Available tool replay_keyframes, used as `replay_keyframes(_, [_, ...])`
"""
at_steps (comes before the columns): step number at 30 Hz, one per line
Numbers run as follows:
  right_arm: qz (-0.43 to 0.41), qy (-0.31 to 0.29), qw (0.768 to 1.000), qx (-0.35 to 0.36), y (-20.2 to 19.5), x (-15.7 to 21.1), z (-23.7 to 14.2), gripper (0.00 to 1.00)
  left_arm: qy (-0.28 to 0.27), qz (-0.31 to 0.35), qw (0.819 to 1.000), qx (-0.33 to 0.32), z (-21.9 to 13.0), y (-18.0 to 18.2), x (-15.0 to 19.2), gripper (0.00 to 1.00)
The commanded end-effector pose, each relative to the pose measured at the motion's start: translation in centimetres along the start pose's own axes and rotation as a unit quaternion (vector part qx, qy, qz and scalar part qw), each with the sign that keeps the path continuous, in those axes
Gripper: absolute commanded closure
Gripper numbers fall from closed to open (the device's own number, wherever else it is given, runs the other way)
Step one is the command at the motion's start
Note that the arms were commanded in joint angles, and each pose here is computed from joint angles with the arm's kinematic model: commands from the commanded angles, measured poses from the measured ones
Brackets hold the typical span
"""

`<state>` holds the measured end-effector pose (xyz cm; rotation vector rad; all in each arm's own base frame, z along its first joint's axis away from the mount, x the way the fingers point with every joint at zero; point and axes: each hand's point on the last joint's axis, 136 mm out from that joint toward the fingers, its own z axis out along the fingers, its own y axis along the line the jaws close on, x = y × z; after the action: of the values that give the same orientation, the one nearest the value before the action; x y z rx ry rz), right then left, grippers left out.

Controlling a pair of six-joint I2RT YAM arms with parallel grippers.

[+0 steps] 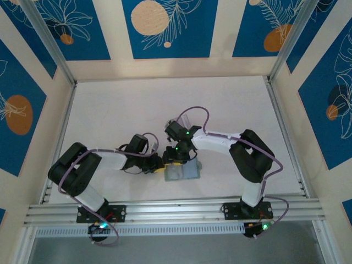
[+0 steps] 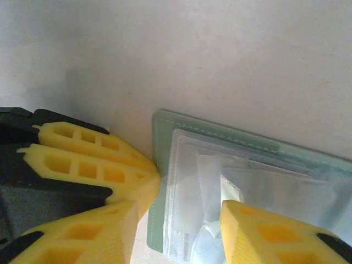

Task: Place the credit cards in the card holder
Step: Flip over the card slot in the card holder.

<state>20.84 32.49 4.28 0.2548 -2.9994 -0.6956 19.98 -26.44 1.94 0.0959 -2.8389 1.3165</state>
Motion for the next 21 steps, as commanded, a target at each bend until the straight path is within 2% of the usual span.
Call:
replay_keyframes(1, [-0.029,-0.010,0.996,-0.088,4.1,-0.4,-1.3,0.51,0.035,-0.013,0.999,-0.037,0.9,2.3,3.1,0.84])
replay_keyframes(21, [-0.065,0.000,0.990,-0.123,7.1,-0.8,-2.1,0.50,-0.006,-0.011,1.000,-0.008,-3.0,0.9,2.1,0.78])
